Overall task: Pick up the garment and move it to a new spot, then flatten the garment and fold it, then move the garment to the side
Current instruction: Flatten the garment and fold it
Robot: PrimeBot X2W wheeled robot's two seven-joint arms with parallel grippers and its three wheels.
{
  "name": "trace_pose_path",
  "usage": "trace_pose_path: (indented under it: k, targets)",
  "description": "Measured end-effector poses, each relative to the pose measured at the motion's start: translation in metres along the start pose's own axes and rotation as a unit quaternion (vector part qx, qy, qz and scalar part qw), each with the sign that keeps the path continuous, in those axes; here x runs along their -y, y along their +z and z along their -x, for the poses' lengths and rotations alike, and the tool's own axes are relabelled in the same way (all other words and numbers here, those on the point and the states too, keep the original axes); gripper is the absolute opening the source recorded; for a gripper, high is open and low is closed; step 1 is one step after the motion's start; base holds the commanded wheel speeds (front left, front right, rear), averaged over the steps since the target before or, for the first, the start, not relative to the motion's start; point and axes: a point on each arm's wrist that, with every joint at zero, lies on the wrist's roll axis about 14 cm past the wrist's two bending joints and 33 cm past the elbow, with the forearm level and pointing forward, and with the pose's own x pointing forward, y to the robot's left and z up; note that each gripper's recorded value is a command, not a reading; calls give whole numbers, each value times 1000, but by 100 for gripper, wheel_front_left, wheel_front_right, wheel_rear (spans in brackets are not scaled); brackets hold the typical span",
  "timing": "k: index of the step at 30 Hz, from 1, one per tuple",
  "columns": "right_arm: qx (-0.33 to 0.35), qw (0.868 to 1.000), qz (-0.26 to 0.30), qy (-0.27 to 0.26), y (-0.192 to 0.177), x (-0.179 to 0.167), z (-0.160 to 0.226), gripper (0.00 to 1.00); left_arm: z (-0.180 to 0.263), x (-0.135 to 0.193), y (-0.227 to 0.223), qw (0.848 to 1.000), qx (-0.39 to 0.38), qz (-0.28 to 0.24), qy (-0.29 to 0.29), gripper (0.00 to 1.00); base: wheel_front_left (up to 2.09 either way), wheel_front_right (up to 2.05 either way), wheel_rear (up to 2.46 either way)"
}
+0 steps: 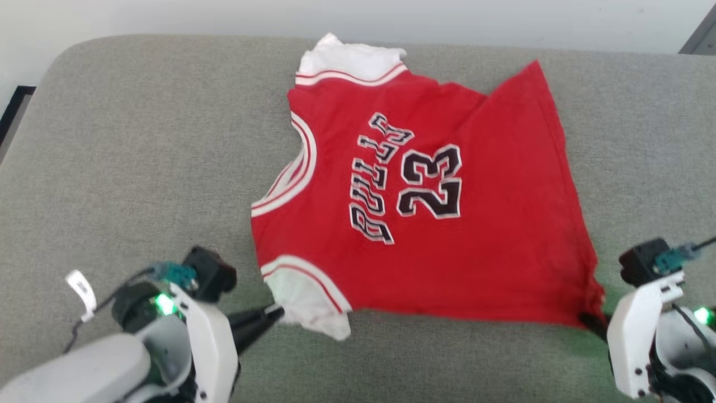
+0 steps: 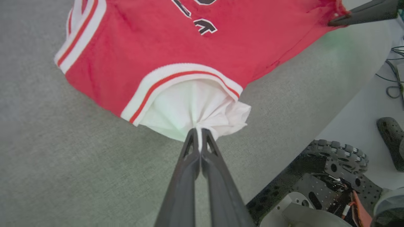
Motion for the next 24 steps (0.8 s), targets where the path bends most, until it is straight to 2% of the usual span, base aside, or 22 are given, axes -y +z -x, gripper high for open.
trace_pose_path:
  k: [11, 18, 24]
  targets:
    - [-81, 995, -51, 17, -54, -10, 6, 0, -8, 37, -57, 993, -84, 67, -41, 0, 0, 0, 0]
    - [-66, 996, -61, 25, -48, -12, 7, 0, -9, 33, -58, 992, -91, 76, -34, 0, 0, 0, 0]
    - [-12, 998, -55, 20, -17, -7, 13, 0, -2, 4, -21, 998, -64, 26, -2, 0, 0, 0, 0]
